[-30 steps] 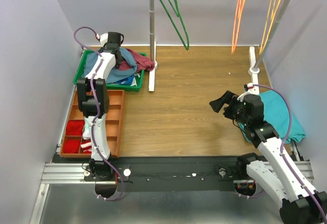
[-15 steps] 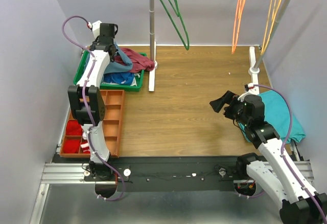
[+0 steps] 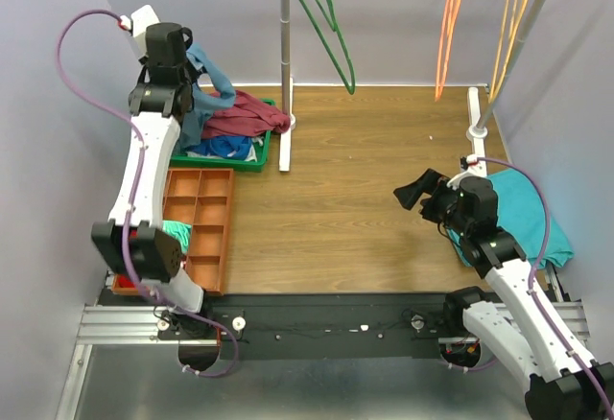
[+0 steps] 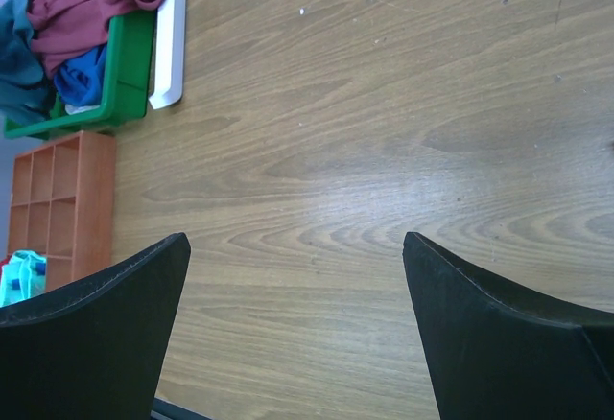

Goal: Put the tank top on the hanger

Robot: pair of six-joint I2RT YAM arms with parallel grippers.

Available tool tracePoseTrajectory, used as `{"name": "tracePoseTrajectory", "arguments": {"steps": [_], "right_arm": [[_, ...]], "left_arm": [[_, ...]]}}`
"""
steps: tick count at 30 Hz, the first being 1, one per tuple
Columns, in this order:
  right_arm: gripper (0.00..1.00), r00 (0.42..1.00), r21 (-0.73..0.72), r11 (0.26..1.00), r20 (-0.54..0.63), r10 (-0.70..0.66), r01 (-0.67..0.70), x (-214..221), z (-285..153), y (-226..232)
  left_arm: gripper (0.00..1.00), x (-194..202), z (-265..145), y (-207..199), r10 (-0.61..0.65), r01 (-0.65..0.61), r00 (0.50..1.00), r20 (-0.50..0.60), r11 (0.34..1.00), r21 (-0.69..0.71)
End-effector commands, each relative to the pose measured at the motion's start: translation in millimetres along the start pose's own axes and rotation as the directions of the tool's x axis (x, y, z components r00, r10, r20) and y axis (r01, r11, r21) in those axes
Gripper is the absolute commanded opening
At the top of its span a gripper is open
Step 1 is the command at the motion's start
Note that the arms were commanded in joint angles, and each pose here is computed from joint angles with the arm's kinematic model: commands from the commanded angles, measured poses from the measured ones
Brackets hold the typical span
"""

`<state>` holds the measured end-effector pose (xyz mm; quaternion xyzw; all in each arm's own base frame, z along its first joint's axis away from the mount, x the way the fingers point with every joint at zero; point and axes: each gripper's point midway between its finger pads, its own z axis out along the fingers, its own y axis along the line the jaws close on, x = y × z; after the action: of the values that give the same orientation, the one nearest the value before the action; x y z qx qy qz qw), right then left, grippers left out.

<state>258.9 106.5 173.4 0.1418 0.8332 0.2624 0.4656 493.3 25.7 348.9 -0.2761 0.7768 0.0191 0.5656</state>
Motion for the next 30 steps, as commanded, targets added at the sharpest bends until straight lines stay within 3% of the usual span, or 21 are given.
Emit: {"name": "tracePoseTrajectory", "arguments": {"steps": [1, 4, 5, 7, 8, 10, 15, 18, 21, 23, 25, 28, 30], "right_arm": [[1.00, 0.999, -0.053, 0.998, 0.029, 0.023, -0.022, -19.3, -4.7, 20.6], [1.00, 0.999, -0.087, 0.996, 0.030, 0.032, -0.030, -26.8, -7.5, 32.4], [1.00, 0.999, -0.100, 0.995, 0.035, 0.031, -0.027, -29.9, -8.6, 36.5], [1.00, 0.999, -0.132, 0.991, 0.042, 0.027, -0.021, -36.2, -11.5, 45.7], [1.00, 0.999, -0.139, 0.990, 0.045, 0.026, -0.020, -38.0, -12.6, 47.8], [1.00, 0.998, -0.155, 0.988, 0.052, 0.024, -0.015, -43.1, -15.2, 54.0], [1.00, 0.999, -0.166, 0.986, 0.029, 0.034, -0.029, -39.9, -17.2, 56.9], [1.00, 0.999, -0.153, 0.987, 0.013, 0.048, -0.046, -26.9, -13.9, 47.0], [1.00, 0.995, -0.151, 0.984, -0.046, 0.087, -0.093, 0.6, -5.5, 33.9], [0.93, 0.992, -0.176, 0.978, -0.072, 0.101, -0.112, 12.3, -1.3, 32.8], [0.91, 0.985, -0.141, 0.981, -0.125, 0.117, -0.135, 35.0, 5.7, 17.7], [0.90, 0.980, -0.081, 0.986, -0.144, 0.134, -0.147, 51.6, 11.2, -1.2], [0.89, 0.979, -0.074, 0.985, -0.141, 0.146, -0.157, 55.6, 13.3, -5.1]], "left_arm": [[0.00, -30.0, -88.8, -27.8, -0.070, 0.055, 0.995, 0.071, 0.980, 0.193], [0.00, -13.7, -127.5, -34.5, -0.088, 0.070, 0.995, 0.054, 0.961, 0.267], [0.00, 11.0, -136.1, -43.6, -0.070, 0.065, 0.998, 0.004, 0.948, 0.311], [0.00, 19.0, -171.7, -53.2, -0.111, 0.110, 0.994, -0.021, 0.906, 0.409], [0.00, 46.6, -187.0, -68.9, -0.080, 0.103, 0.994, -0.067, 0.877, 0.470], [0.00, 61.2, -215.7, -78.5, -0.078, 0.116, 0.992, -0.094, 0.839, 0.532], [0.00, 145.2, -276.7, -103.7, 0.100, 0.053, 0.977, -0.190, 0.744, 0.666], [0.00, 211.5, -281.5, -93.9, 0.178, 0.062, 0.945, -0.275, 0.729, 0.682], [0.11, 299.3, -272.1, -65.7, 0.284, 0.045, 0.879, -0.382, 0.748, 0.662], [0.40, 344.0, -264.9, -41.4, 0.334, 0.028, 0.839, -0.429, 0.761, 0.648], [0.57, 358.5, -263.1, -29.7, 0.361, 0.008, 0.824, -0.437, 0.763, 0.646], [0.67, 362.2, -269.9, -29.6, 0.391, -0.008, 0.827, -0.405, 0.727, 0.686], [0.66, 359.9, -277.7, -39.2, 0.416, -0.028, 0.827, -0.379, 0.702, 0.712]]}}
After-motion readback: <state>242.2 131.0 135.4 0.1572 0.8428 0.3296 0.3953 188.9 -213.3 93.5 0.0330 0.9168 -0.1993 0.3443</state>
